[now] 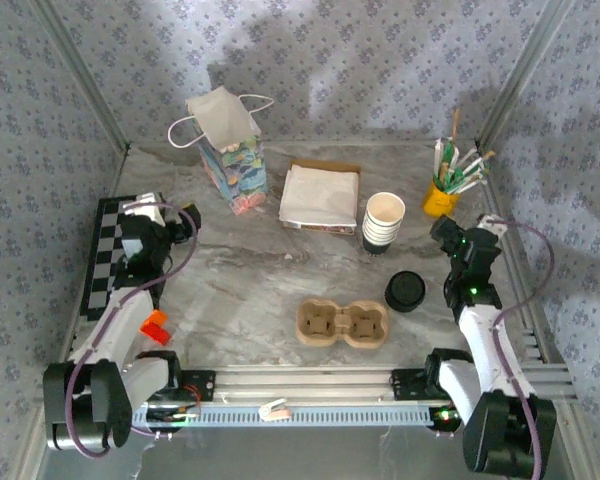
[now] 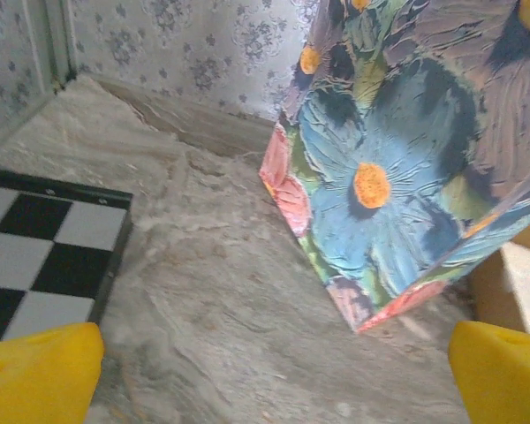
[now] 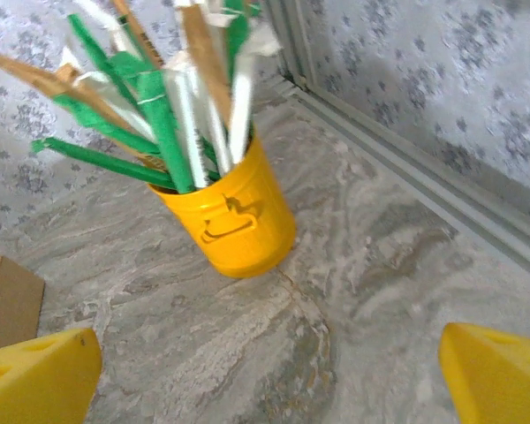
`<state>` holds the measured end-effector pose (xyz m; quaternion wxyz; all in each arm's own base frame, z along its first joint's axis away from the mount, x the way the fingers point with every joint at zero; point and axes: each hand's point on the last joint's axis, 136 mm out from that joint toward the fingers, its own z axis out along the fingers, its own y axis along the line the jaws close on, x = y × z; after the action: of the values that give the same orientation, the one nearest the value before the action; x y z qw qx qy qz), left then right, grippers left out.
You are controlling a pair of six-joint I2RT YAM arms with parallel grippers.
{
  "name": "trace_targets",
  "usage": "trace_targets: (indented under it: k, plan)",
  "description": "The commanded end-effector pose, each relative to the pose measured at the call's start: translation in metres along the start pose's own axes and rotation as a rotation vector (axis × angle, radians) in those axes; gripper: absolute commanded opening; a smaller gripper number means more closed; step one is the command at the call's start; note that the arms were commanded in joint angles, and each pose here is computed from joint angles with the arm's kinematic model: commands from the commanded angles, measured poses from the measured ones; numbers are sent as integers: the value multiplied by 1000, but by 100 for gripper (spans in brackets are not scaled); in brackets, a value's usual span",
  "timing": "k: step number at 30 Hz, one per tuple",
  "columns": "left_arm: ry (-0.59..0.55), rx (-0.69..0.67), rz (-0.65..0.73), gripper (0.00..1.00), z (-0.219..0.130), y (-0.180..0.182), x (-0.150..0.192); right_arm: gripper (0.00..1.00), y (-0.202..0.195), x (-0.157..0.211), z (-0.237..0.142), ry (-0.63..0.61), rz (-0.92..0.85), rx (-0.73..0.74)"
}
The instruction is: Pack the takeout coffee
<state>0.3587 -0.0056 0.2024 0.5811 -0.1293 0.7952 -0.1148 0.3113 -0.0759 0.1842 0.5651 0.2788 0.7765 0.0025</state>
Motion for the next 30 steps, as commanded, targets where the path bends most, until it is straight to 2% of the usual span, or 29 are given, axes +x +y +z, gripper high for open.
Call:
trace_targets:
  k: [1,3,8,13,20,24,25,30]
  plan:
    - [28,53,-152,100,-12,-11,-3,100,-6,14,-9,122,94,25]
    - [44,20,-214,100,-18,-5,1,100,1,18,-13,196,91,12]
    - [151,7,-228,100,-26,-9,18,99,30,23,-22,354,64,-93]
    - [223,92,-143,100,-36,-50,33,100,45,18,-36,454,-10,-64]
    - [280,256,-7,100,-58,-122,50,100,78,1,-60,500,-115,-90]
    - [298,325,36,100,-70,-151,60,89,96,-1,-64,576,-181,-89]
    - [300,341,43,100,-72,-157,62,86,106,-10,-66,566,-188,-108]
    - [325,389,94,100,-80,-180,67,74,130,-5,-61,619,-267,-121]
